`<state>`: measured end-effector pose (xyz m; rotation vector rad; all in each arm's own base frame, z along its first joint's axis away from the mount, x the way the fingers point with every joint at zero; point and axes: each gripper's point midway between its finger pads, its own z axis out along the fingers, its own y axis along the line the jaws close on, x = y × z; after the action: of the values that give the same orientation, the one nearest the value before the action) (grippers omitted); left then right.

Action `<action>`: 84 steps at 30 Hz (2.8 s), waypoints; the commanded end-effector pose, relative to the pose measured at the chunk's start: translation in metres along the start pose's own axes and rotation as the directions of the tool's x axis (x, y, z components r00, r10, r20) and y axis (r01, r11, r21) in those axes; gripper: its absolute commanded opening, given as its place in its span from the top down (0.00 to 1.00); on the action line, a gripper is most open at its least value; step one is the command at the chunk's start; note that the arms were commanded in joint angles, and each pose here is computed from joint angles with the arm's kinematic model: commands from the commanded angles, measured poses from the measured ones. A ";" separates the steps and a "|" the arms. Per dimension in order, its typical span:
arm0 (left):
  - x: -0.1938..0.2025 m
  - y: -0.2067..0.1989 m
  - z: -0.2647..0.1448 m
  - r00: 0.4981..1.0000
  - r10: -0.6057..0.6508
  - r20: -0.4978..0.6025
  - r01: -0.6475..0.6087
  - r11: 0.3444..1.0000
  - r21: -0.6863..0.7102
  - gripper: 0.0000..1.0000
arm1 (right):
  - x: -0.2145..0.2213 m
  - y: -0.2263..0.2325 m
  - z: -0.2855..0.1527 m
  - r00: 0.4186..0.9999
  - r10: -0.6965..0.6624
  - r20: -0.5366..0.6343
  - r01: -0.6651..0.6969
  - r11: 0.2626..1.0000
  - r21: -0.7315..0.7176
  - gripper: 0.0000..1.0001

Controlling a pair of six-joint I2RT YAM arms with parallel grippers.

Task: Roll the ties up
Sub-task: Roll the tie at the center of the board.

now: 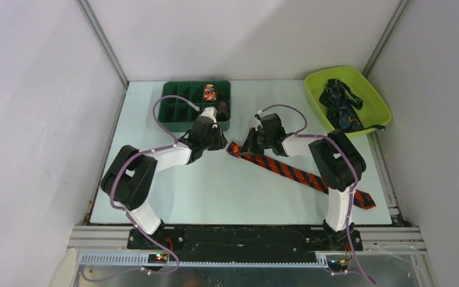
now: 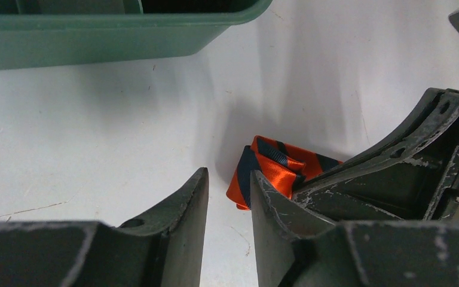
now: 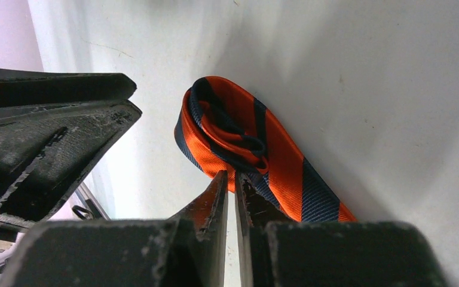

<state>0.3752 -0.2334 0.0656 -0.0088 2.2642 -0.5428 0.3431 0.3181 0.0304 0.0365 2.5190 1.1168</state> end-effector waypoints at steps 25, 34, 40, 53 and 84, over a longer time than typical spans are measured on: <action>-0.023 0.009 -0.025 0.995 -0.062 0.081 0.062 0.998 0.003 0.64 | -0.057 0.061 -0.045 0.931 -0.320 0.175 0.328 0.944 -0.017 0.71; -0.034 0.039 -0.058 0.977 -0.143 0.158 0.157 0.984 -0.080 0.62 | -0.047 0.051 -0.025 0.755 -0.655 0.030 0.651 0.754 0.081 0.29; -0.033 0.069 -0.084 0.957 -0.194 0.215 0.231 0.959 -0.166 0.61 | -0.040 0.045 -0.011 0.625 -0.778 -0.058 0.779 0.618 0.100 0.06; -0.018 0.115 -0.117 0.916 -0.280 0.287 0.355 0.900 -0.255 0.56 | -0.036 0.028 0.023 0.477 -0.851 -0.221 0.879 0.462 0.119 0.04; -0.017 0.119 -0.112 0.917 -0.293 0.272 0.360 0.901 -0.242 0.58 | -0.008 -0.003 0.040 0.444 -0.818 -0.367 0.890 0.451 0.072 0.45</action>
<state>0.3241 -0.0801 0.0970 -0.5727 2.1197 -0.3437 0.3604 0.3476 0.0135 -1.2878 2.2852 0.3807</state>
